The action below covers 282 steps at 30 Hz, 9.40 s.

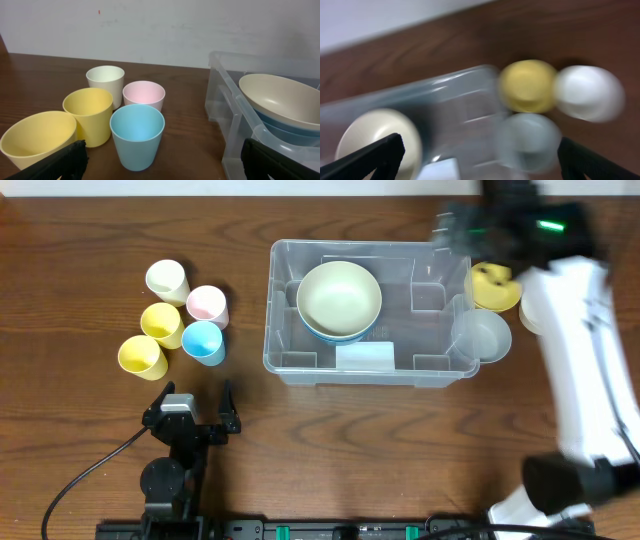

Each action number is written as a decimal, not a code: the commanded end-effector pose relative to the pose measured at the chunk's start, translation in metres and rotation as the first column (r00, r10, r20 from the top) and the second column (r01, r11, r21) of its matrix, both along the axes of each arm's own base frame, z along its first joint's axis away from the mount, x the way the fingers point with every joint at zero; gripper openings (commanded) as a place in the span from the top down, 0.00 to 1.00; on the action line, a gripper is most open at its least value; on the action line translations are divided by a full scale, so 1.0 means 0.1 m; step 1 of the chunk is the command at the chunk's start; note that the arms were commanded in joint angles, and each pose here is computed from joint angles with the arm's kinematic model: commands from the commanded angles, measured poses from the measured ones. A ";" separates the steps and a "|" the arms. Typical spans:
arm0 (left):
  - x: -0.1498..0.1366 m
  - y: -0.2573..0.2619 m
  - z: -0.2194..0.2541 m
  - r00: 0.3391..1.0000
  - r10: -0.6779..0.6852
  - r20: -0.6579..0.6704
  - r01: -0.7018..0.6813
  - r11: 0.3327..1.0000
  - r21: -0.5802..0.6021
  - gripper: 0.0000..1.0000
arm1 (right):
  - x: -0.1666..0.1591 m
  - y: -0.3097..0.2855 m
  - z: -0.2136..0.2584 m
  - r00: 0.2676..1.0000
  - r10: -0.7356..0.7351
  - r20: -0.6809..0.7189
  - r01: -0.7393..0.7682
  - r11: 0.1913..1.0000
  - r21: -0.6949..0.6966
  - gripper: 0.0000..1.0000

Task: Pack container
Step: 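Move the right gripper to the white bowl on the right, then grip the white bowl with the right gripper and lift, then lower the white bowl into the right side of the bin, then move the right gripper to the yellow bowl and grip its rim, then lower the yellow bowl onto the white bowl in the bin, release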

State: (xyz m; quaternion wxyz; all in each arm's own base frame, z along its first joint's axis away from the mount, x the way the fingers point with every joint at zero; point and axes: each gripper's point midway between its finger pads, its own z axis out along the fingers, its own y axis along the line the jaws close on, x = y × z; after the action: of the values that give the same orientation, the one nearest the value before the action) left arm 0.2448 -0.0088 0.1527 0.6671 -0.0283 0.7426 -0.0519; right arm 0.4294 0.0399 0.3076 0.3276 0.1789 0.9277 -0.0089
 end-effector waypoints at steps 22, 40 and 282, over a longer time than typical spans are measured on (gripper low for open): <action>-0.01 0.00 -0.15 0.999 -0.003 -0.046 0.004 1.000 0.017 0.02 | -0.58 -2.33 -2.00 0.671 -0.663 -0.331 0.722 0.686 0.089 0.01; -0.01 0.00 -0.15 0.999 -0.003 -0.046 0.004 1.000 0.017 0.02 | -0.38 -2.40 -2.90 0.687 -0.565 -0.457 0.699 0.685 0.204 0.01; -0.01 0.00 -0.15 0.999 -0.003 -0.046 0.004 1.000 0.017 0.02 | 0.45 0.26 -1.91 0.861 0.290 -0.418 -0.203 0.949 0.240 0.99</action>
State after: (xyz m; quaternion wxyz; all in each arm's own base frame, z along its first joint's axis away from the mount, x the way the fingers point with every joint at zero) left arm 0.2448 -0.0088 0.1526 0.6670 -0.0281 0.7427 -0.0518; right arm 0.4734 0.0706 0.1290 0.0972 0.0703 0.9890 0.0864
